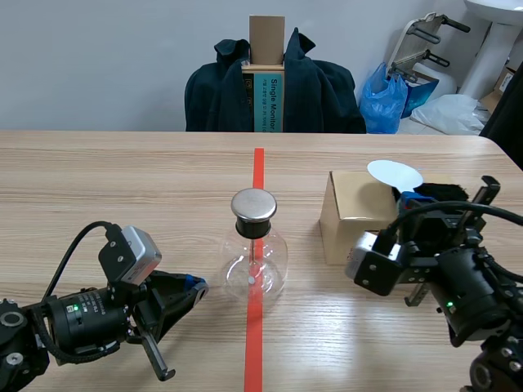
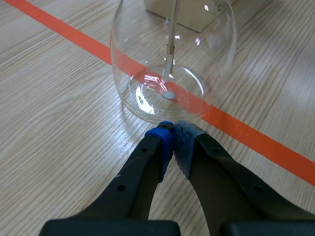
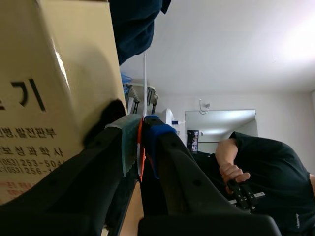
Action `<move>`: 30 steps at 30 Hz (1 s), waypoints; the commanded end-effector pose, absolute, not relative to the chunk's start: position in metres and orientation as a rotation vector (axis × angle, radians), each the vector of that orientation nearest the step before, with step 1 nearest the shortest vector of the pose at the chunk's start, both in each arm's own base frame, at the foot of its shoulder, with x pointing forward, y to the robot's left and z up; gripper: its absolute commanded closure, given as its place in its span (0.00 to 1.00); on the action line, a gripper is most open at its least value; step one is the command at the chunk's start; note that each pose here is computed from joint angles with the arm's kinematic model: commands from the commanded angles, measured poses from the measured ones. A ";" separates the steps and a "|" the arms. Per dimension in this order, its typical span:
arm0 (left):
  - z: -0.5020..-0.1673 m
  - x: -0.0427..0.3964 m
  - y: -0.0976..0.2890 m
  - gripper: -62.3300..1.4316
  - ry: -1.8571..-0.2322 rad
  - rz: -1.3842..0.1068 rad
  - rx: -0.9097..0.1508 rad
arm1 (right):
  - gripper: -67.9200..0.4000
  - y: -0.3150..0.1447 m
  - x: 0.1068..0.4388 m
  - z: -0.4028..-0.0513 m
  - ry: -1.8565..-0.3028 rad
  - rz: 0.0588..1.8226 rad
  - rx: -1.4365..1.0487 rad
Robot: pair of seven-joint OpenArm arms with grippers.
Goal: Do the electroscope experiment.
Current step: 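Put the plate down on the right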
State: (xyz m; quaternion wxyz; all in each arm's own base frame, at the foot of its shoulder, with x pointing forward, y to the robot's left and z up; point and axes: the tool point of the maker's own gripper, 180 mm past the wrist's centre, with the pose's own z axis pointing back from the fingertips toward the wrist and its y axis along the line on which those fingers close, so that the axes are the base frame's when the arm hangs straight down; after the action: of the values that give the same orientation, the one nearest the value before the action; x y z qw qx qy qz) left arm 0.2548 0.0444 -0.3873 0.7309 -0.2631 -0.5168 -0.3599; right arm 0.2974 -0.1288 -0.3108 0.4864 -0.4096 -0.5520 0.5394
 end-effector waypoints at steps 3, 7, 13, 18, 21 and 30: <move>-0.376 0.260 0.041 0.93 -1.183 -0.778 -0.596 | 0.98 -0.127 0.303 -0.300 -1.365 1.286 -1.017; -0.375 0.260 0.041 0.93 -1.183 -0.778 -0.596 | 0.98 -0.126 0.302 -0.310 -1.311 1.286 -0.986; -0.375 0.260 0.038 0.93 -1.187 -0.773 -0.602 | 0.98 -0.115 0.300 -0.317 -1.307 1.307 -0.941; -0.374 0.260 0.037 0.93 -1.189 -0.765 -0.610 | 0.98 -0.109 0.298 -0.318 -1.318 1.315 -0.925; -0.373 0.261 0.038 0.93 -1.192 -0.763 -0.608 | 0.91 -0.108 0.298 -0.318 -1.319 1.316 -0.924; -0.344 0.250 0.045 0.93 -1.278 -0.715 -0.653 | 0.17 -0.111 0.299 -0.318 -1.313 1.294 -0.922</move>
State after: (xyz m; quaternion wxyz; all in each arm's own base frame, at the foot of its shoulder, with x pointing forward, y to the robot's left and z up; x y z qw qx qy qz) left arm 0.2493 0.0411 -0.3583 0.7081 -0.2902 -0.5543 -0.3273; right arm 0.2916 -0.1076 -0.3317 0.5222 -0.3703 -0.5359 0.5504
